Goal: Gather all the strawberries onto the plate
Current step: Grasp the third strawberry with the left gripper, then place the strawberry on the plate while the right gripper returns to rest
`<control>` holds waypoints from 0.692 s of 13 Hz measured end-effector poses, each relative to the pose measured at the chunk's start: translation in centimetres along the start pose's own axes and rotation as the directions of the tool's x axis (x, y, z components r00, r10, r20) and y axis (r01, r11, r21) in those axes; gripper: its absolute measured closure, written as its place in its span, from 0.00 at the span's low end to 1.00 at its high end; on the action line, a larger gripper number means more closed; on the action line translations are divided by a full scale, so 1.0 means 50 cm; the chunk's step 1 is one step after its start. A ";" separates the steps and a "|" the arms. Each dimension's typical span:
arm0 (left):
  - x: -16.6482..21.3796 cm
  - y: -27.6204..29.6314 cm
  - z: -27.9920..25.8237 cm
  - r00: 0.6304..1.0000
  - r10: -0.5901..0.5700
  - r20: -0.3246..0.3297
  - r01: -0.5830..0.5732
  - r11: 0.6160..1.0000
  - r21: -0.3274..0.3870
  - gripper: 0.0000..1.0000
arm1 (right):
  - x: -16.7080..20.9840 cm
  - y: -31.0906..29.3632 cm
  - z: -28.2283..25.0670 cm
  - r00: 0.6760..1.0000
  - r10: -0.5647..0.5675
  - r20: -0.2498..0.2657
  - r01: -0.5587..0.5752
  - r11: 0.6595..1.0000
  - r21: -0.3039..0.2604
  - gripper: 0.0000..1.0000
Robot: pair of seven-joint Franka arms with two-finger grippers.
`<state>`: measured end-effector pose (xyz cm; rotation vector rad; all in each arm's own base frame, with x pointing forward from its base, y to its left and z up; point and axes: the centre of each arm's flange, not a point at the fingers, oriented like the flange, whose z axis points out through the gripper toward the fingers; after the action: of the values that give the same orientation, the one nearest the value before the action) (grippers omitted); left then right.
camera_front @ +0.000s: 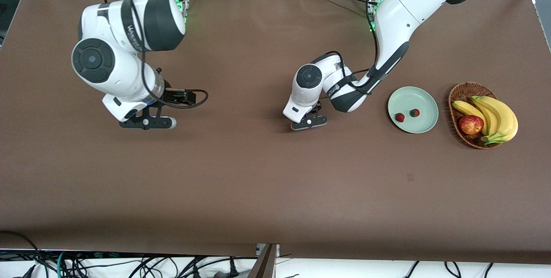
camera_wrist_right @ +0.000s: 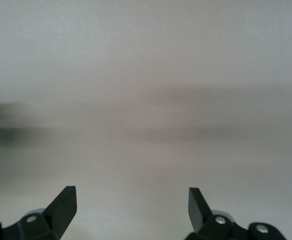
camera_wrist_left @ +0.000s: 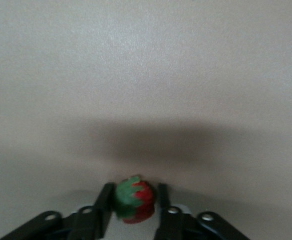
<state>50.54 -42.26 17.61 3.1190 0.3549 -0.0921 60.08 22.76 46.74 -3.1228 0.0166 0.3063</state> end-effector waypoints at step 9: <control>0.191 -0.231 -0.219 0.990 -0.078 0.117 0.071 0.996 0.060 0.67 | -0.085 0.136 -0.114 0.997 -0.077 -0.023 0.079 0.993 0.083 0.01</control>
<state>57.87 -28.76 28.05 3.1352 0.4747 -0.2918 56.96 15.99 53.15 -3.0342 -0.0903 0.2661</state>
